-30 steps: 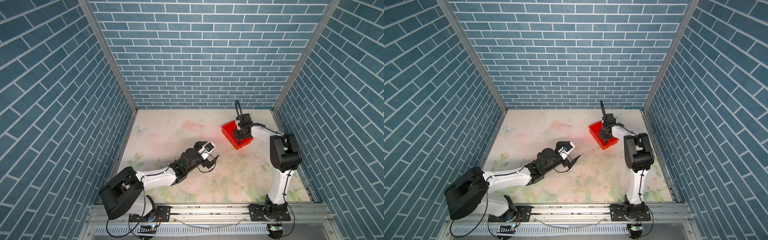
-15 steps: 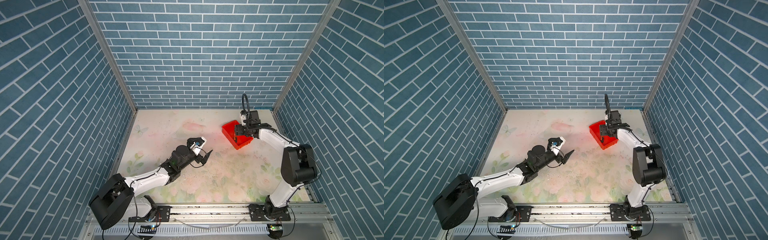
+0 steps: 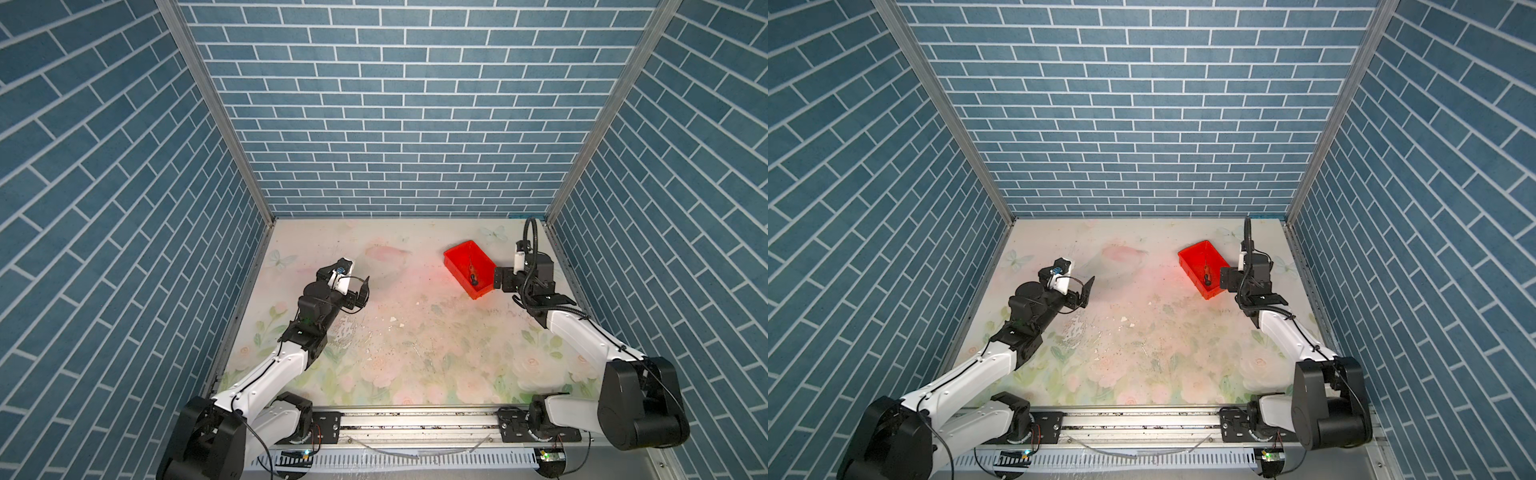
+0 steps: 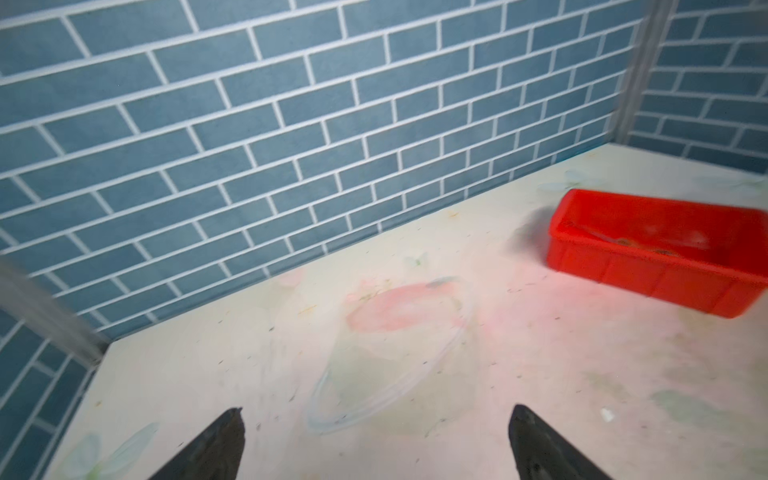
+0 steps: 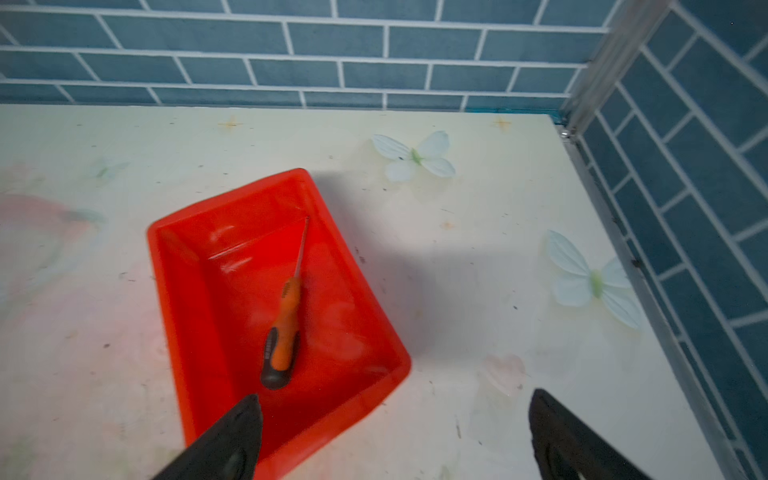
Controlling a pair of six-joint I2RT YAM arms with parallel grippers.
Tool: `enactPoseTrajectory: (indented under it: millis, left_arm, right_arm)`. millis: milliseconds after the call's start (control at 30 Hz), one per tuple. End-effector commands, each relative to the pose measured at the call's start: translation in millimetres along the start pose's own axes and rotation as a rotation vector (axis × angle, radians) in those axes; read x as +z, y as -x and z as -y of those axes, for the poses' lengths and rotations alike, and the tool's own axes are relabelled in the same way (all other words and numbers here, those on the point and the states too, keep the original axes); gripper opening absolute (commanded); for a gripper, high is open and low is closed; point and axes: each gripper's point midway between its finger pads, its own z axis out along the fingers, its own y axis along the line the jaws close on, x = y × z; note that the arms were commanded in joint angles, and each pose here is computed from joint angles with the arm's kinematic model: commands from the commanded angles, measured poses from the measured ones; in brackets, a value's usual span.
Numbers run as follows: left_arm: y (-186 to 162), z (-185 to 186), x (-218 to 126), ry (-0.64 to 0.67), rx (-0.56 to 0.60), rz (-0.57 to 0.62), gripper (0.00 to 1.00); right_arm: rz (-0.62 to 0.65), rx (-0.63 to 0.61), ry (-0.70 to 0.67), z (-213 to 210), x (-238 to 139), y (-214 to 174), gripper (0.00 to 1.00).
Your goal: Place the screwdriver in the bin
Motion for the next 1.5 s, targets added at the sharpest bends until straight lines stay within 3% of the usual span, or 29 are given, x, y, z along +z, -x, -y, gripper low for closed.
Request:
enactPoseTrajectory:
  millis: [0, 233, 433, 633, 733, 1033, 1467]
  left_arm:
    - [-39, -32, -5, 0.153, 0.064, -0.149, 1.0]
    - [-82, -70, -16, 0.32, 0.025, -0.188, 1.0]
    - [-89, -83, -13, 0.328, -0.05, -0.037, 1.0]
    - [-93, -91, -1, 0.321, -0.098, -0.093, 1.0]
    - [-90, -94, 4, 0.327, -0.136, -0.039, 1.0]
    - [-121, -101, 36, 0.34, -0.153, -0.167, 1.0]
    - [-124, -106, 34, 0.349, -0.184, -0.184, 1.0]
  right_arm:
    - [0.112, -0.018, -0.117, 27, -6, 9, 0.99]
    - [0.182, 0.02, -0.189, 49, -6, -17, 0.99]
    - [0.256, 0.048, -0.201, 55, -1, -31, 0.99]
    - [0.302, 0.058, -0.204, 57, 8, -44, 0.99]
    - [0.288, 0.054, -0.184, 54, 10, -46, 0.99]
    - [0.272, 0.043, -0.123, 48, 23, -55, 0.99]
    - [0.203, 0.075, -0.155, 57, 34, -54, 0.99]
